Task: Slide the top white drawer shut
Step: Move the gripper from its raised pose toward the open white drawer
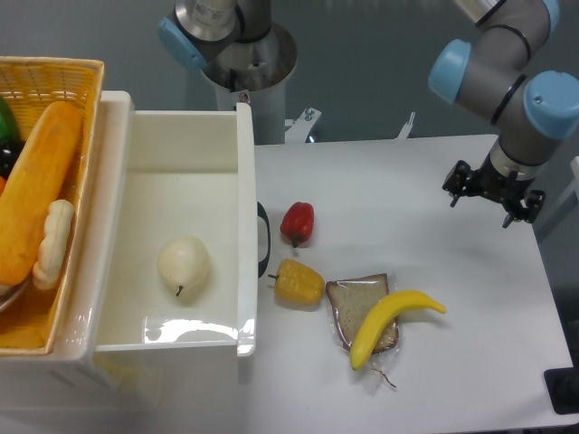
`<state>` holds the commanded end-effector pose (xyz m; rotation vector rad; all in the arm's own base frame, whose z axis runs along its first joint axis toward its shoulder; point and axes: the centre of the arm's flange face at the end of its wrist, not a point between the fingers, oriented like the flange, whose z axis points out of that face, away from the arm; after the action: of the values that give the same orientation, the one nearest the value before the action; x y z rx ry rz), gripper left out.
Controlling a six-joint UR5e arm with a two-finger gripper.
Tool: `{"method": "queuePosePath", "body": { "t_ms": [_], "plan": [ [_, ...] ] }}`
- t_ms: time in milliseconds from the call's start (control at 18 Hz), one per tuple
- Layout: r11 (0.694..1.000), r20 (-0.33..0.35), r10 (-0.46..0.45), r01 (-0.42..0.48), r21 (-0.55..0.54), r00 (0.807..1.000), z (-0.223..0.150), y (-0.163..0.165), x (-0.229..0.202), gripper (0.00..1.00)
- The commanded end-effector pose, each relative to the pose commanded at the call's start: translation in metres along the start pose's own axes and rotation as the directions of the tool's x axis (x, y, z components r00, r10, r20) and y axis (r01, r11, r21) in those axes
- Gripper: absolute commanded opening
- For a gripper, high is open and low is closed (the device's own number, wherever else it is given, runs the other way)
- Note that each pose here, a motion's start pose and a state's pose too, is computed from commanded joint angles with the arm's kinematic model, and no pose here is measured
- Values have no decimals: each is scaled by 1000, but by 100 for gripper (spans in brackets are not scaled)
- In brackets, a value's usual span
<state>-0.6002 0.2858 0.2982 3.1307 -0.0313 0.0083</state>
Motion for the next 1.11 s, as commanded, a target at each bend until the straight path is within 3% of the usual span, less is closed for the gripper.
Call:
{"method": "queuePosePath", "body": {
  "t_ms": [333, 611, 944, 1111],
  "plan": [
    [1000, -37, -7, 7, -9, 999, 13, 2, 20, 100],
    [999, -30, -41, 40, -29, 999, -2, 3, 44, 100],
    [991, -90, -121, 116, -64, 989, 5, -21, 83, 100],
    [982, -82, -185, 180, -61, 979, 1, -44, 100, 100]
  ]
}}
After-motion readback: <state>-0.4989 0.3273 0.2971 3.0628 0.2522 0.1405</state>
